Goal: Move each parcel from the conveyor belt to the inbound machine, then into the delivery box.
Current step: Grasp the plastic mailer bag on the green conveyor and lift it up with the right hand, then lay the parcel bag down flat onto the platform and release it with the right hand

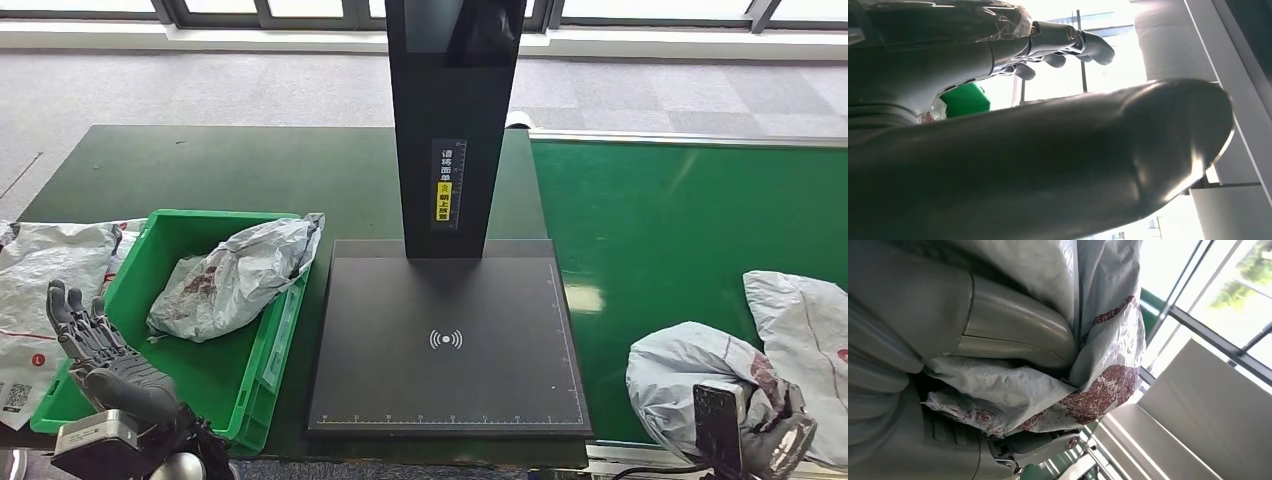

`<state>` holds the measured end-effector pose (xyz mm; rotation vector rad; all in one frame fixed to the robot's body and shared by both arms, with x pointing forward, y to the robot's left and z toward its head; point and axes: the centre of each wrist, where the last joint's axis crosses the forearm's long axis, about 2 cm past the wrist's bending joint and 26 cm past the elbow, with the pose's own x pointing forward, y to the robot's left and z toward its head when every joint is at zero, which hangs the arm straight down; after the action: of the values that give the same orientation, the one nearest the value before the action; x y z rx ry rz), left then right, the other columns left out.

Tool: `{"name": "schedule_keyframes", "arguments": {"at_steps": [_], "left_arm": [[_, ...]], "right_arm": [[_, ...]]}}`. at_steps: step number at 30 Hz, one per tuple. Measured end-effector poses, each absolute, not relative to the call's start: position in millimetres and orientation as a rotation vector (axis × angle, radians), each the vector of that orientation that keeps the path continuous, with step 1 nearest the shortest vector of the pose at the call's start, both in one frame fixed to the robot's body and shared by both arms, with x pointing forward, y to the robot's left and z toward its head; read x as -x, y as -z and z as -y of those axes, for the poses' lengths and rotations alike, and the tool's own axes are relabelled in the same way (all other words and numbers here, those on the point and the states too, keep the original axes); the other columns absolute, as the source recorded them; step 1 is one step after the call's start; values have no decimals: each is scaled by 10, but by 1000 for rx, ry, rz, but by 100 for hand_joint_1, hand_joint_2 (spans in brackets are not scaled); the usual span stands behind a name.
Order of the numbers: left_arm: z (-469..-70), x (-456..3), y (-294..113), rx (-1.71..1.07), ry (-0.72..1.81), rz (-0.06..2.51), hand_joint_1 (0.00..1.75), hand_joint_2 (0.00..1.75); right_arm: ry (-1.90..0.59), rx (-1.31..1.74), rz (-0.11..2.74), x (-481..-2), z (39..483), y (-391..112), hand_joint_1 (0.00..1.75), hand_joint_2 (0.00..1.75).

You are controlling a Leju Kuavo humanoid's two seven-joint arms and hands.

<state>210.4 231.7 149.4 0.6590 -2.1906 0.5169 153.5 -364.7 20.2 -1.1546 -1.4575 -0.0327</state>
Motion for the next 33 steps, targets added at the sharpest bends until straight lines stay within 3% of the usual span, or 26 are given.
{"name": "schedule_keyframes", "arguments": {"at_steps": [6, 12, 24, 33], "left_arm": [[-2319, -2100, -1489, -670, -538, 2179, 0, 0], [-2307, -2106, -1464, -652, -522, 2177, 0, 0], [-2250, -2159, -1383, -580, -471, 2170, 0, 0], [-2186, -2187, -1337, -554, -444, 2160, 0, 0]], "right_arm": [[91, 1355, 1600, -1490, 3542, -478, 175, 175], [-39, 1383, 1775, -1677, 3223, -835, 175, 175], [-329, 946, 2067, -2228, 2011, -1336, 175, 175], [-516, 663, 2010, -2413, 1604, -1083, 175, 175]]}}
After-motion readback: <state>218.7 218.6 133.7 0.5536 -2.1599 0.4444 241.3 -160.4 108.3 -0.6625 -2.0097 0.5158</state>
